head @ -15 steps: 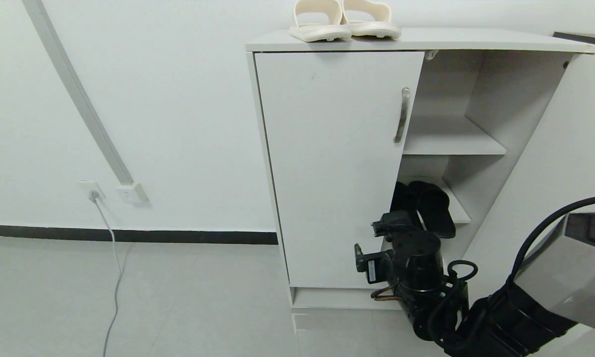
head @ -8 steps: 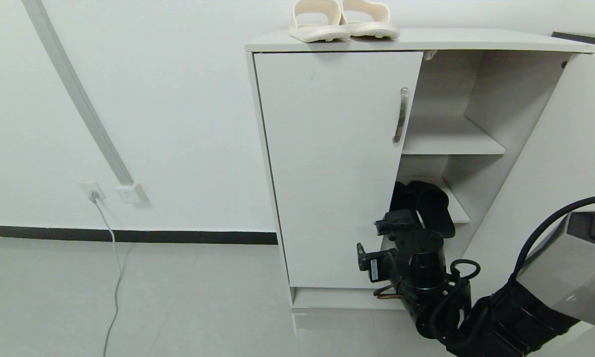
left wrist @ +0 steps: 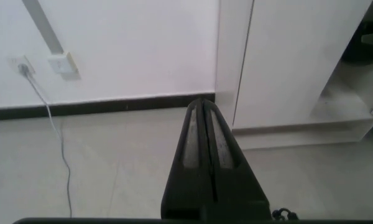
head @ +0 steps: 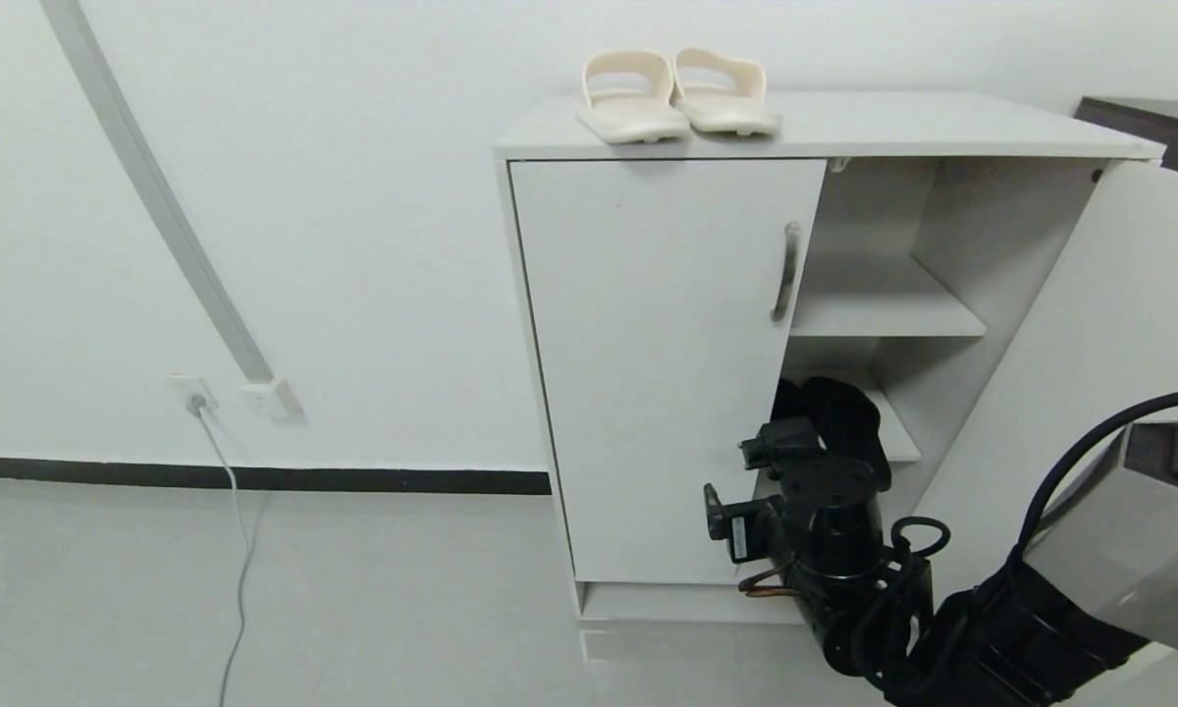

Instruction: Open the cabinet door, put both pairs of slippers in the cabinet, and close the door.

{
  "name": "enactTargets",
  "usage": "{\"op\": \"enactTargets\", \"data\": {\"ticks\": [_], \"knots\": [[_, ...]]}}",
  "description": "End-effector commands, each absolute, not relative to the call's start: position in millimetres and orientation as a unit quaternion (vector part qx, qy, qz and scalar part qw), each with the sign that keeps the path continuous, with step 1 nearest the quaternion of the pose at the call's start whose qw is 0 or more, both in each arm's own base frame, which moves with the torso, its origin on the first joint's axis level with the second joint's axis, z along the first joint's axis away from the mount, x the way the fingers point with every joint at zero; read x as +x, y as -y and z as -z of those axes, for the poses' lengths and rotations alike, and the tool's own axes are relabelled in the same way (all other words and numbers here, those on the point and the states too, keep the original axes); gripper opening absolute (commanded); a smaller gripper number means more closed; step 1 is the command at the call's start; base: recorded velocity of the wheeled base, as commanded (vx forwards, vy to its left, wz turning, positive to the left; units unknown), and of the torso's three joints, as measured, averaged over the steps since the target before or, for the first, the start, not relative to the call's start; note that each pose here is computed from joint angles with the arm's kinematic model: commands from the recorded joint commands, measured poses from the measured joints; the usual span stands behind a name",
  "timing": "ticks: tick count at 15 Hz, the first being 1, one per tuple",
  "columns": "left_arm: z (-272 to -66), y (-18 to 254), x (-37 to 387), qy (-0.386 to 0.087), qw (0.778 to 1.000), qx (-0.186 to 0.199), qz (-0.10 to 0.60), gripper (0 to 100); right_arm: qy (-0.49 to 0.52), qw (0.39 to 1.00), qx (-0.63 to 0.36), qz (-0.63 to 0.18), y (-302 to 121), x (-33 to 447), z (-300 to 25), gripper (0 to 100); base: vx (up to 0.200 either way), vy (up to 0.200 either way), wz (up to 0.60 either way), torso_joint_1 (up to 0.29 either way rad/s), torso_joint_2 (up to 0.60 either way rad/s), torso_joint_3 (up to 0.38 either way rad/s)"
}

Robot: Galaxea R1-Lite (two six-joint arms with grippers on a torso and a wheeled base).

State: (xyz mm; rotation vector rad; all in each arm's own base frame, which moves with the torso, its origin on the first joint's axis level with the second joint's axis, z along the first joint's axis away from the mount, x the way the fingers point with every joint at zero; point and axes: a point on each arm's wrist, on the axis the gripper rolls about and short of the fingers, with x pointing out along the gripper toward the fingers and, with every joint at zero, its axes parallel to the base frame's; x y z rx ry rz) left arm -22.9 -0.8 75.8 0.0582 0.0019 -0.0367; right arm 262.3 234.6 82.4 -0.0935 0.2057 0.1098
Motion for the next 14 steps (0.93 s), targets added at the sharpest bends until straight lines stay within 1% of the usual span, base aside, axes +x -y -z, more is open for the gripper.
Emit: {"op": "enactTargets", "data": {"ticks": [1,8,14], "knots": [[-75.5,0.8,-22.8,-0.002,0.999,0.029,0.018,0,-0.104,0.992,-0.048,-0.054,-234.2,262.6,-81.2,100,0.0,0.0,0.0,0.022,-0.49,-0.359],[-75.5,0.8,-22.8,-0.002,0.999,0.029,0.018,0,-0.105,0.992,-0.049,-0.054,-234.0,262.4,-80.9,100,0.0,0.0,0.0,0.117,-0.47,-0.35],[-75.5,0.8,-22.8,-0.002,0.999,0.029,0.018,0,-0.111,0.991,-0.054,-0.056,-233.5,260.2,-77.3,100,0.0,0.0,0.0,0.176,-0.48,-0.319]]}}
